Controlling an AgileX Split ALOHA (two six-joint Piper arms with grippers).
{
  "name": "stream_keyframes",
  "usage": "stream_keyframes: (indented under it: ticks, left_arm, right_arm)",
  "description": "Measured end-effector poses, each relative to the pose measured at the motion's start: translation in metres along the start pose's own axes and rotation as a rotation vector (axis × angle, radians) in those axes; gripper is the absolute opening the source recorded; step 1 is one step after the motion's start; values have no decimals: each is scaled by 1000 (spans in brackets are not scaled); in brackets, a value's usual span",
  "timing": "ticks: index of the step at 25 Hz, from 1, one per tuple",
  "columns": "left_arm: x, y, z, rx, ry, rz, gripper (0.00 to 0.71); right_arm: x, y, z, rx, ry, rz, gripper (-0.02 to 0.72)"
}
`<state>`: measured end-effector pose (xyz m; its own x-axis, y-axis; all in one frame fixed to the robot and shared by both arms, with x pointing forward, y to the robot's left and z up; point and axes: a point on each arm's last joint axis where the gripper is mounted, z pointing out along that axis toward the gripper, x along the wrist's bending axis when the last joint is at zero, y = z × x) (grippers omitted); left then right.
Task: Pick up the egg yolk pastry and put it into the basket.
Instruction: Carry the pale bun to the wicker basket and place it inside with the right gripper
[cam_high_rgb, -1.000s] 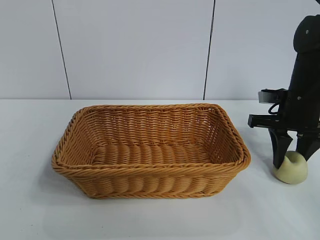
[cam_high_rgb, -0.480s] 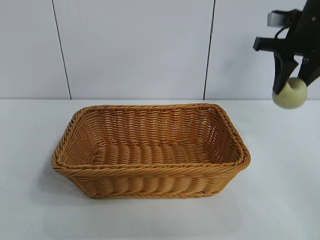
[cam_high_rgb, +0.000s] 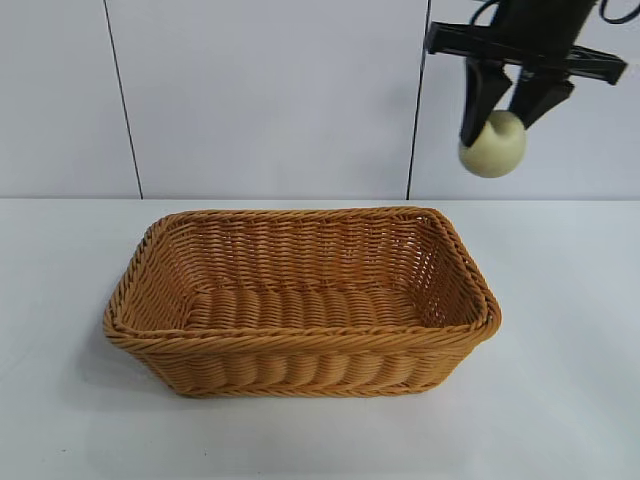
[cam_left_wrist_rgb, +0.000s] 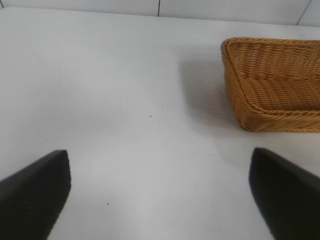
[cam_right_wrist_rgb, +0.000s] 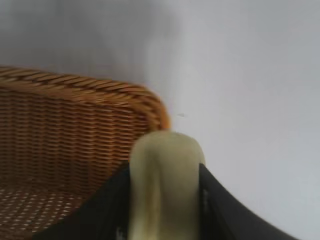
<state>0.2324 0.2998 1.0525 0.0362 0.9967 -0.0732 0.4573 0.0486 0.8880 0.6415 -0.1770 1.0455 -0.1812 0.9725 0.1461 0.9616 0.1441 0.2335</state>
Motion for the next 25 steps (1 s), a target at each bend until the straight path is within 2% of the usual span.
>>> stream_keyframes:
  ticks: [6, 11, 18, 22, 24, 25]
  left_arm:
    - [0, 0, 0, 0, 0, 0, 696]
    - [0, 0, 0, 0, 0, 0, 696]
    - [0, 0, 0, 0, 0, 0, 696]
    - [0, 0, 0, 0, 0, 0, 696]
    - [0, 0, 0, 0, 0, 0, 696]
    - [0, 0, 0, 0, 0, 0, 696]
  right_arm:
    - [80, -12, 10, -44, 65, -135, 267]
    - [117, -20, 43, -13, 81, -194, 267]
    - [131, -23, 119, 39, 67, -200, 267]
    - [128, -27, 144, 85, 51, -195, 268]
    - [128, -27, 146, 89, 49, -195, 301]
    - [128, -27, 143, 83, 51, -195, 350]
